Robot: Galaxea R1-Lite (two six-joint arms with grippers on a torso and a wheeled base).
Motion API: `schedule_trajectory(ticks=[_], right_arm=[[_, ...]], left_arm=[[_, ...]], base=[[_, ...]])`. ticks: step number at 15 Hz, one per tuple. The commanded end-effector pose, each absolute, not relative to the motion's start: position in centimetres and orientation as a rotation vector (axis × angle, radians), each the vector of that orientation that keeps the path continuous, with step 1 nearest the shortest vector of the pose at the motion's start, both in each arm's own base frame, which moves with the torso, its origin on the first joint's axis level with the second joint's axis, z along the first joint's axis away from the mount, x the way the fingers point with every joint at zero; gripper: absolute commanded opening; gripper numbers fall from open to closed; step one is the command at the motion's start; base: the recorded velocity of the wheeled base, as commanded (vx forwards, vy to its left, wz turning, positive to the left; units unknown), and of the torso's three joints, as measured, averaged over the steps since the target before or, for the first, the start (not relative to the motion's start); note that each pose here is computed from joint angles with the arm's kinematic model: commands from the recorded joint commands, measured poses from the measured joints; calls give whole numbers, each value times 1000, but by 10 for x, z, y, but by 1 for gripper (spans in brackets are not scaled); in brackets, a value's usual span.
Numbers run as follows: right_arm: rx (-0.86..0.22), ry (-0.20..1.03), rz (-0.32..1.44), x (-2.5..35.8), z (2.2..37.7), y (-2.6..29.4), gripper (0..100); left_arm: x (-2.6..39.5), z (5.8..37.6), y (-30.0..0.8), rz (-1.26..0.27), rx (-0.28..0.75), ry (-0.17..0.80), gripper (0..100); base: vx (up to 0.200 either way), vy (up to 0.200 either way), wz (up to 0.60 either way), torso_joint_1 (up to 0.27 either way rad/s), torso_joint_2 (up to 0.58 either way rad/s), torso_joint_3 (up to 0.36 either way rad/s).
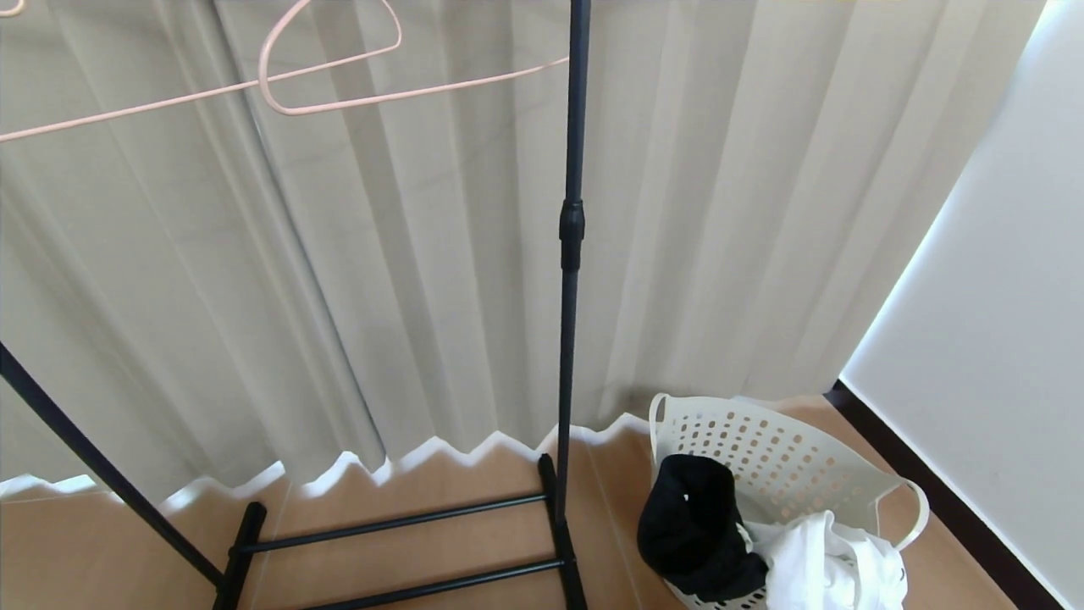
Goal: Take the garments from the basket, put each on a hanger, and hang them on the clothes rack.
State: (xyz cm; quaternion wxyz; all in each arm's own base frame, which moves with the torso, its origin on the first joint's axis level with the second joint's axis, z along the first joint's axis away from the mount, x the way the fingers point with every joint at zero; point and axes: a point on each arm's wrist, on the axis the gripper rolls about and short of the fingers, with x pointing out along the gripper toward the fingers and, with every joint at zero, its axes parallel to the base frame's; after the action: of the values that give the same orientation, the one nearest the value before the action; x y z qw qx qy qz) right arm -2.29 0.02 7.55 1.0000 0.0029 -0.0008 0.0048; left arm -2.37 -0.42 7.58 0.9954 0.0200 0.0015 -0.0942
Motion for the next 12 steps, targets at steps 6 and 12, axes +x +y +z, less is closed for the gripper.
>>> schedule_trajectory(ticks=[6,12], right_arm=[[6,-2,11,-23,76,0,100],[6,-2,8,-23,76,0,100]], left_arm=[[-24,76,-4,-187,33,4,100],[-24,76,-4,-186,33,5,100]], base=[[0,0,-100,0,0,0],[0,0,0,0,1,-136]])
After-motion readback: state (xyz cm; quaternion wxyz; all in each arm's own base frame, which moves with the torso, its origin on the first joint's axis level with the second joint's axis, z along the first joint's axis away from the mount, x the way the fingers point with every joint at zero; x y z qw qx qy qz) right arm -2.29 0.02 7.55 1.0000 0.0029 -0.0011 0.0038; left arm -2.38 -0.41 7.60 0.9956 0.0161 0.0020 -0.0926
